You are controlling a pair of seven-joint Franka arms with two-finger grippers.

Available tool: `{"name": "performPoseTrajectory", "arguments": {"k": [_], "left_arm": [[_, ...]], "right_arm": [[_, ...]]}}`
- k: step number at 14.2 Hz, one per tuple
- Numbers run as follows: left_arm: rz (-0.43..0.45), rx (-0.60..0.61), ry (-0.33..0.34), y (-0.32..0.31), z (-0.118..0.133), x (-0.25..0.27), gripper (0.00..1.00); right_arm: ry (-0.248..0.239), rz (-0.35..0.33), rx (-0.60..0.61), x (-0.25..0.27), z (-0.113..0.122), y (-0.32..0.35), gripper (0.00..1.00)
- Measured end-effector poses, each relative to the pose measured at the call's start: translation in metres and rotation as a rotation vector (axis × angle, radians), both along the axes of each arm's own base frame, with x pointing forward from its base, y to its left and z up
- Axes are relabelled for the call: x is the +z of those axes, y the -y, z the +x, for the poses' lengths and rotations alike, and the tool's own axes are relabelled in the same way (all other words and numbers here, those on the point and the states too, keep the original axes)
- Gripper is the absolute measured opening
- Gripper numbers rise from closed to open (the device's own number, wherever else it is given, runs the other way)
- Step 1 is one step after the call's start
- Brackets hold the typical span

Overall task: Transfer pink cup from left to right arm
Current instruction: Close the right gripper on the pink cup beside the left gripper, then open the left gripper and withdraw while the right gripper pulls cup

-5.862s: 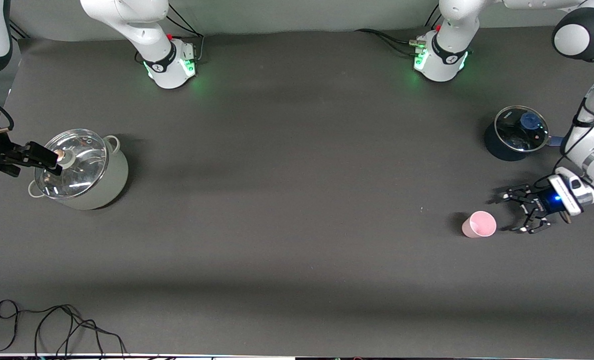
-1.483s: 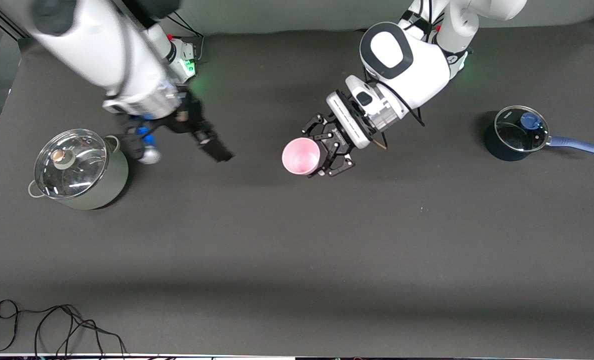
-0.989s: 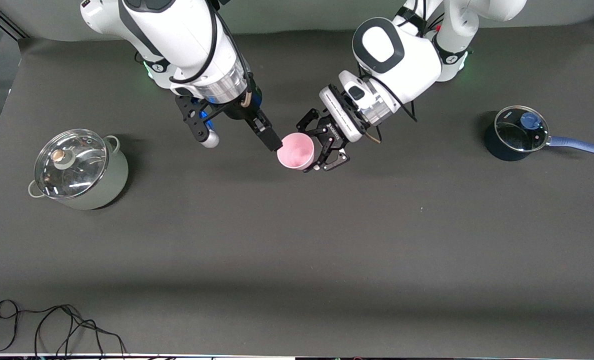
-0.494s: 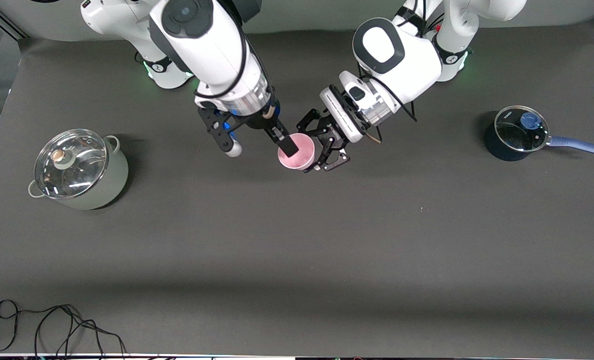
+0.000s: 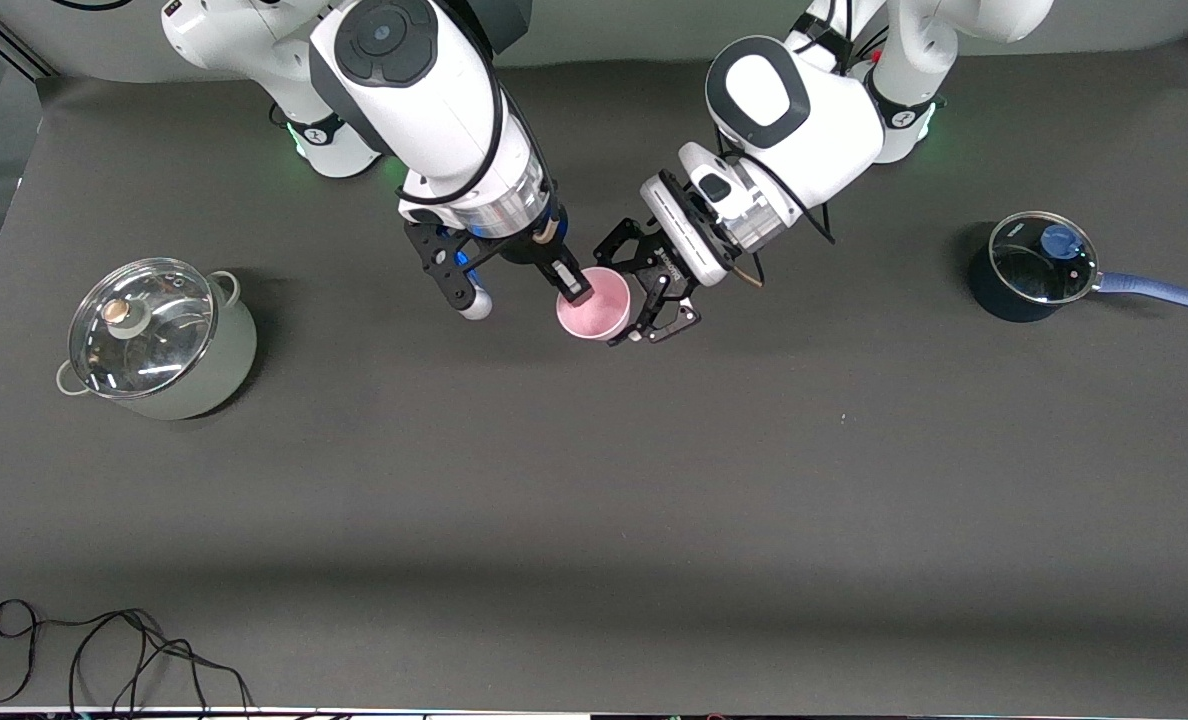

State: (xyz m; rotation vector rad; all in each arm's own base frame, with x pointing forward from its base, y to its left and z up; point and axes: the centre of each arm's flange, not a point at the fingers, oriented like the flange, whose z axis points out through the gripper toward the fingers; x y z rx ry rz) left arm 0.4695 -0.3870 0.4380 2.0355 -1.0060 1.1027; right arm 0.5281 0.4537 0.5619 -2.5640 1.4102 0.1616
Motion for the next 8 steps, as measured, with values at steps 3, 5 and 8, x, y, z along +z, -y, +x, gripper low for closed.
{"name": "performPoseTrajectory", "arguments": {"k": [3, 5, 8], "left_arm": [[0.007, -0.009, 0.010, 0.0017, -0.0018, -0.0005, 0.67], [0.007, -0.009, 0.010, 0.0017, -0.0018, -0.0005, 0.67], [-0.004, 0.014, -0.009, -0.0020, 0.0007, -0.0010, 0.83]], "right_arm": [[0.000, -0.002, 0.010, -0.0008, 0.0000, 0.0001, 0.06], [0.001, -0.002, 0.018, -0.0008, 0.0000, 0.0002, 0.06], [0.006, -0.003, 0.011, 0.0007, 0.0029, 0.0035, 0.05]]}}
